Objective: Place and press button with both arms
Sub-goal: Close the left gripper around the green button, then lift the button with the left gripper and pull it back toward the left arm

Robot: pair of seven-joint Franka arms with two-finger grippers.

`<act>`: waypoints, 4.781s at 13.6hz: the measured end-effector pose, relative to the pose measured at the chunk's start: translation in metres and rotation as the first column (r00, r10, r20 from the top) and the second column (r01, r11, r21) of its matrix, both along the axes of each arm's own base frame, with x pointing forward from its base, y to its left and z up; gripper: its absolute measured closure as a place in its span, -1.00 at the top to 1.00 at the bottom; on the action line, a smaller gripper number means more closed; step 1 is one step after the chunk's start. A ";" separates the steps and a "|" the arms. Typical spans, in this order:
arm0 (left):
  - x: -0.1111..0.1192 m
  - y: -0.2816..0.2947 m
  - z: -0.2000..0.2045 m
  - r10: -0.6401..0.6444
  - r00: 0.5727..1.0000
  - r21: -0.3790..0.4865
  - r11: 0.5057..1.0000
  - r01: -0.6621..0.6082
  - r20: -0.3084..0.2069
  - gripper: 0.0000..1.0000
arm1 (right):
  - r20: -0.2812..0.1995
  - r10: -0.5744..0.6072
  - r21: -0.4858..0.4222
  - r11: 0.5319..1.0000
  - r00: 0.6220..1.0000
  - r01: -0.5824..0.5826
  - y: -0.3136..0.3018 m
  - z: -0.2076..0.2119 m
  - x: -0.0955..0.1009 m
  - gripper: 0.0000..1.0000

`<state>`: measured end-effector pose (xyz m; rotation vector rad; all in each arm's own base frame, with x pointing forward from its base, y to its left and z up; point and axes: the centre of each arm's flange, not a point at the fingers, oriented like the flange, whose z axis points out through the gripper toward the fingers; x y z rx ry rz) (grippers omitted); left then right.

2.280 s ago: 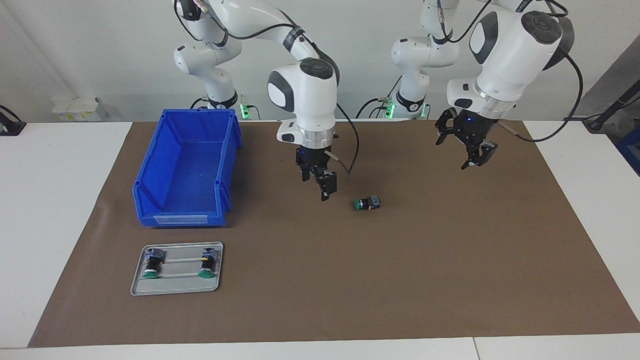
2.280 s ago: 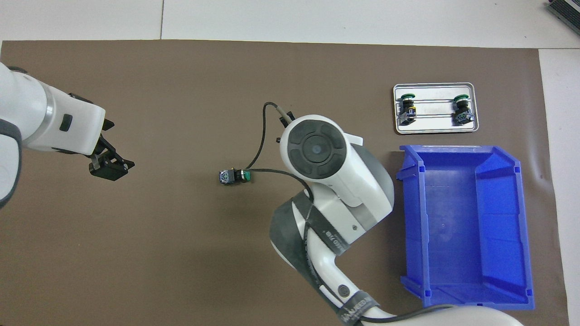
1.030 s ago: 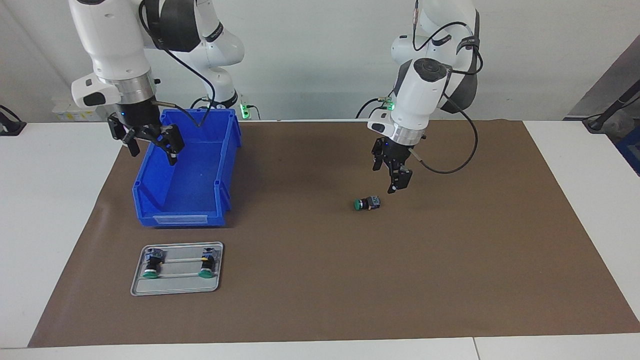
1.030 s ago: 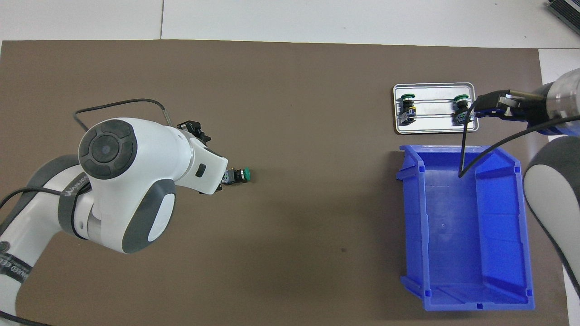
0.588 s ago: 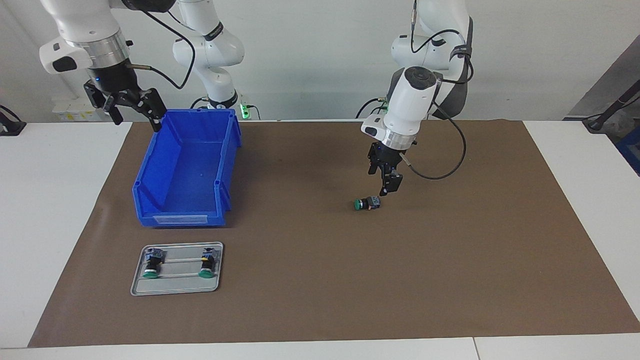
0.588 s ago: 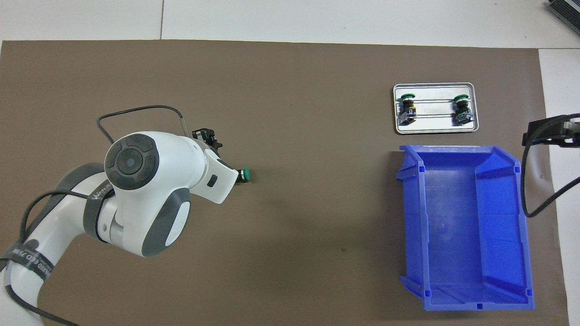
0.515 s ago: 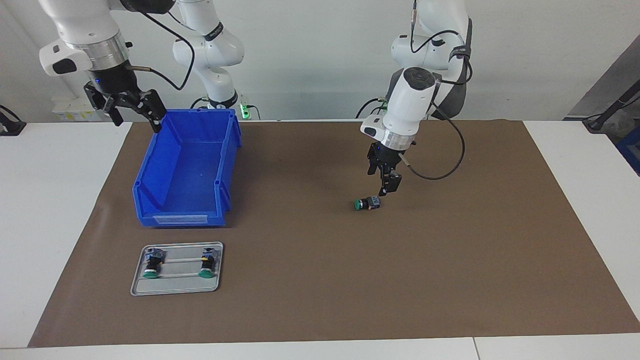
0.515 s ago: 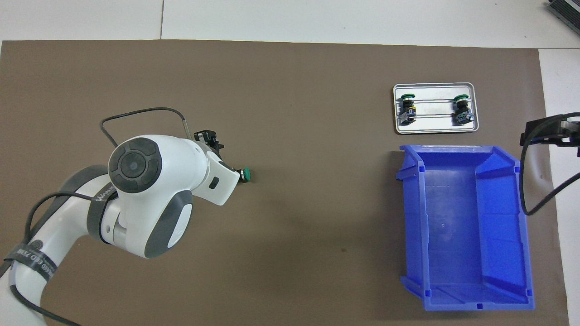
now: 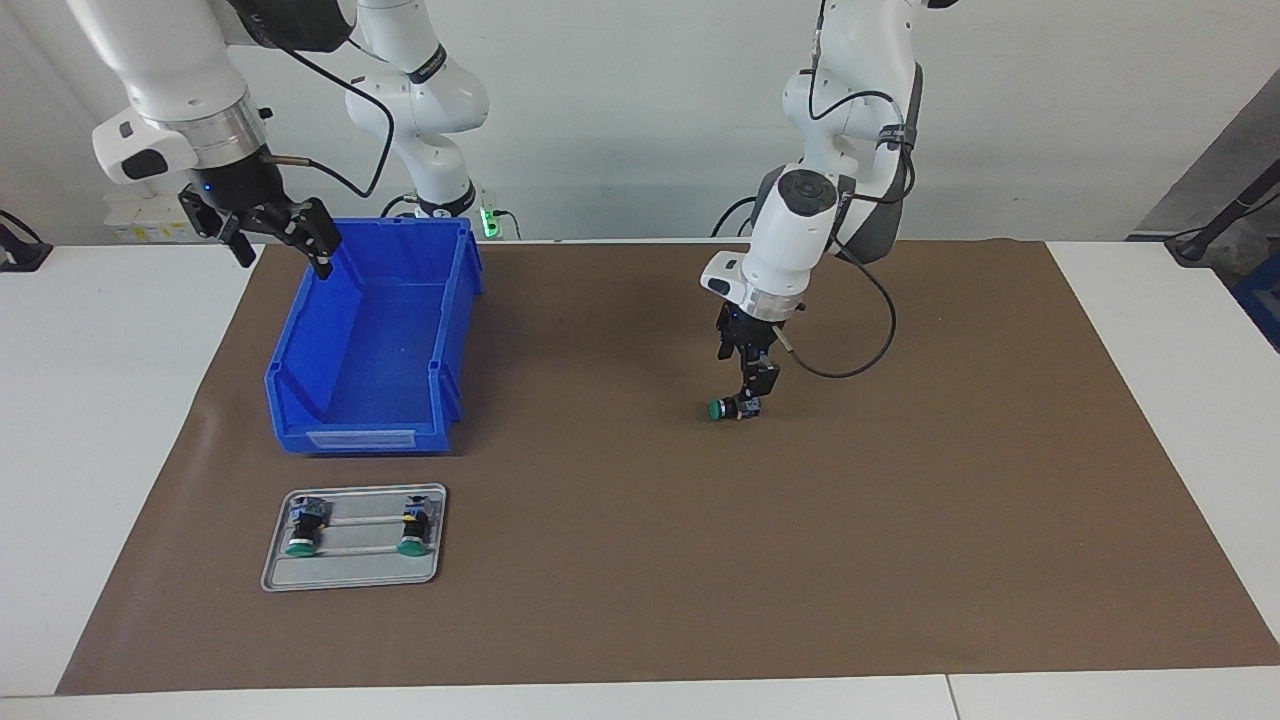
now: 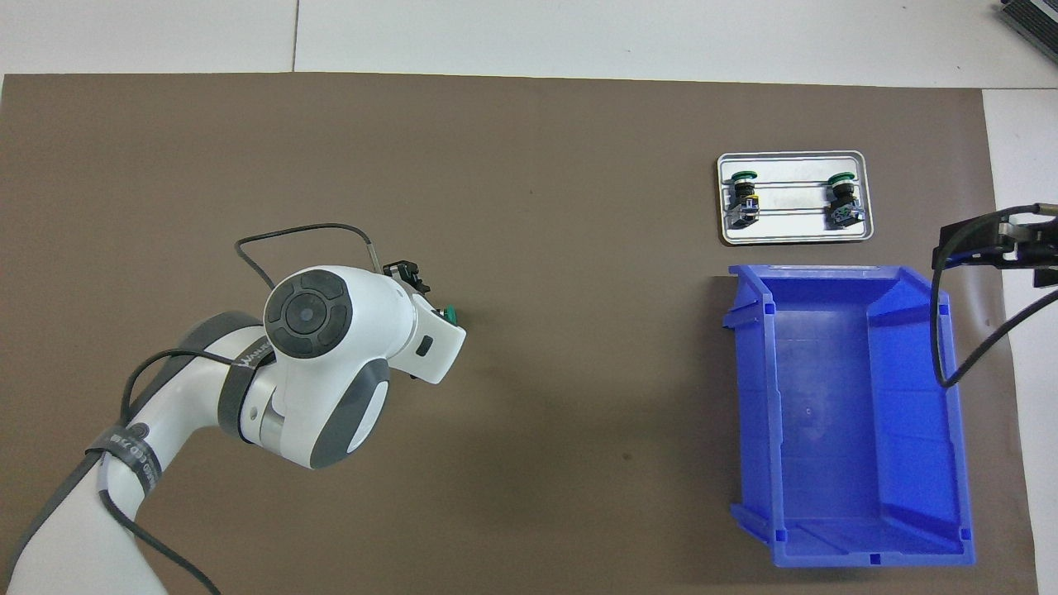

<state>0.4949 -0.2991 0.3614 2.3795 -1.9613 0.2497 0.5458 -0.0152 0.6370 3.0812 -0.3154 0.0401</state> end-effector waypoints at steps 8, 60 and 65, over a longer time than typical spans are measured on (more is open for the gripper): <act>0.002 -0.012 -0.051 0.010 1.000 0.003 1.000 -0.010 -0.025 0.85 | -0.005 0.003 0.000 1.000 1.000 -0.003 0.000 -0.002 0.000 1.00; 0.089 0.124 0.000 0.207 0.978 -0.177 0.963 -0.205 -0.006 -0.17 | -0.009 0.109 -0.007 0.994 0.994 -0.109 0.005 -0.001 -0.001 1.00; 0.107 0.187 0.035 0.206 0.973 -0.291 0.929 -0.229 -0.108 -0.17 | -0.009 0.109 -0.007 0.994 0.994 -0.109 0.005 -0.001 -0.001 1.00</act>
